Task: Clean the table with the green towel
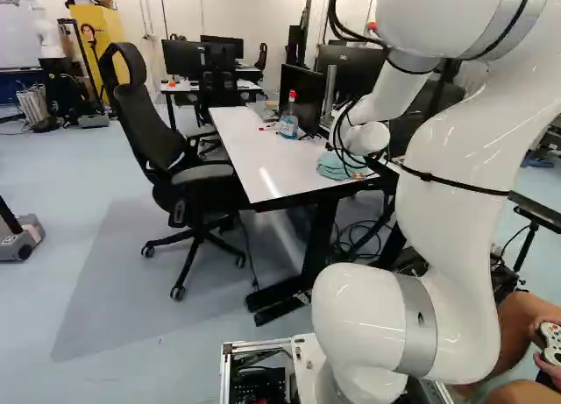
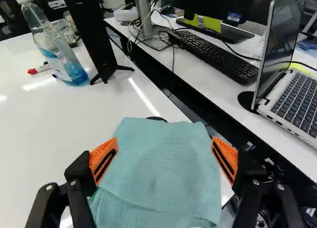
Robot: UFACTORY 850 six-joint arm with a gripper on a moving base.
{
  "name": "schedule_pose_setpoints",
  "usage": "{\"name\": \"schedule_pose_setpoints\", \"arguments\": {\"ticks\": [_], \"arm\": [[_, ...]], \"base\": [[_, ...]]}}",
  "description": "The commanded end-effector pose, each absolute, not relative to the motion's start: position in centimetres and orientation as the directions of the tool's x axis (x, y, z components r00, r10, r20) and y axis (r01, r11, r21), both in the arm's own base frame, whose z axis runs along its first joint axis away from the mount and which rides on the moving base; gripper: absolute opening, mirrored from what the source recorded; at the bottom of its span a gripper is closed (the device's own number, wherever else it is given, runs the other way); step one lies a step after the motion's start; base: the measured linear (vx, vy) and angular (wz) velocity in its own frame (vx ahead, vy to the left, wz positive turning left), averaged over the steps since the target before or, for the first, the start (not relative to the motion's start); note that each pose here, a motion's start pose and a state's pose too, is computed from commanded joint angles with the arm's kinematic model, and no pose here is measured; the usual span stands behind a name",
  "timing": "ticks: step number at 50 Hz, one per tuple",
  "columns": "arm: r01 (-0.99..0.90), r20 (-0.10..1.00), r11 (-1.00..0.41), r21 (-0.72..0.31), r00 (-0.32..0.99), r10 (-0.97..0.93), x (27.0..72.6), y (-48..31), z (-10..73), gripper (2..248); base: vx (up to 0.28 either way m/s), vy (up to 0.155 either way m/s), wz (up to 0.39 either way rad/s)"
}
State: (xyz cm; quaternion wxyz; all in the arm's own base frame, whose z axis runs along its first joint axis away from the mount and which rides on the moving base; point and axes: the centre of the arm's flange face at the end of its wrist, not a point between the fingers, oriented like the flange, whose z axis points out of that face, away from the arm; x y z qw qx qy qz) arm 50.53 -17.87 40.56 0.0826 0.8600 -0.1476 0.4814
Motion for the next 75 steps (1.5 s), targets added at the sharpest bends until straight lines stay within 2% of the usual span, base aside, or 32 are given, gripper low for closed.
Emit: {"name": "schedule_pose_setpoints", "arguments": {"ticks": [48, 75], "arm": [[-0.327, 0.792, -0.945, 0.001, 0.578, -0.199, 51.7, -17.9, 39.6, 247], [-0.262, 0.779, -0.964, 0.043, 0.613, -0.132, 51.7, -17.7, 39.5, 247]], "base": [[0.0, 0.0, 0.0], [0.0, 0.0, 0.0]]}}
